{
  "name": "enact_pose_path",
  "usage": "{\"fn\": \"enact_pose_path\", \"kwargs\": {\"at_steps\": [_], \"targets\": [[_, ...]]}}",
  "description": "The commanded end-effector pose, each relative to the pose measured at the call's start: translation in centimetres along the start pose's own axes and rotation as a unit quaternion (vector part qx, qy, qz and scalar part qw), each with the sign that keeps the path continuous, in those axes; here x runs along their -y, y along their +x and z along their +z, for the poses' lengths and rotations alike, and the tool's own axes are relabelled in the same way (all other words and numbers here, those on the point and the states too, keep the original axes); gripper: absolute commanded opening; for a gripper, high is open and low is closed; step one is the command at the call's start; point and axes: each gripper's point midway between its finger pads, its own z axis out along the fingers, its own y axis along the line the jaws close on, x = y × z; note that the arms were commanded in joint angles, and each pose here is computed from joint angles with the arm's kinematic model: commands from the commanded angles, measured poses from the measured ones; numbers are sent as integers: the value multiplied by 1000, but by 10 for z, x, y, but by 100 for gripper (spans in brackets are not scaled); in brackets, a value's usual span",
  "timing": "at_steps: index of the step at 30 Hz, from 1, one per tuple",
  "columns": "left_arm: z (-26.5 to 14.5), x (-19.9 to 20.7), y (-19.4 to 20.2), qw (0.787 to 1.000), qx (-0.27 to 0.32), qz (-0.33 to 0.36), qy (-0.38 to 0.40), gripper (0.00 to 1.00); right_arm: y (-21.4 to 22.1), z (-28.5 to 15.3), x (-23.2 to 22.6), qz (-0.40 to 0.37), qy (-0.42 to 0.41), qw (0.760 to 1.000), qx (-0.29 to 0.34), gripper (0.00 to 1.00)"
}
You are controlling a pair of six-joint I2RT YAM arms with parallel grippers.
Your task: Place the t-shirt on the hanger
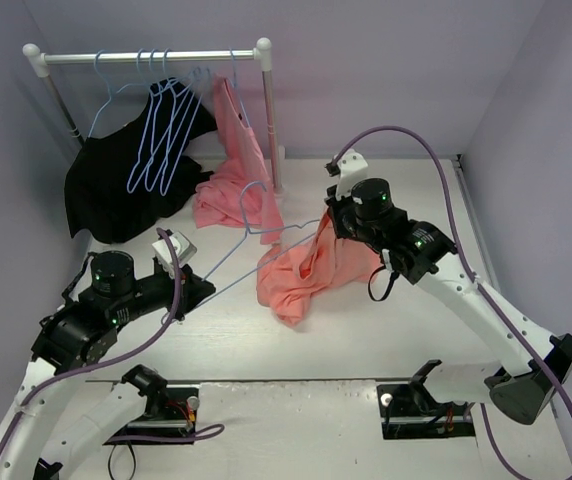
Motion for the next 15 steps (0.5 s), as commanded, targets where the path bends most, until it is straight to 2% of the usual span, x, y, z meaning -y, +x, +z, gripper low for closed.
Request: {"fn": "enact_pose_path", "kwargs": {"at_steps": [1,15], "targets": [[-14,6,-24,999,25,47,6,0,-33,-19,9,4,-1,998,60,0],[-37,21,-43,995,39,89,26,0,-5,-1,15,1,-3,1000,14,0]]}}
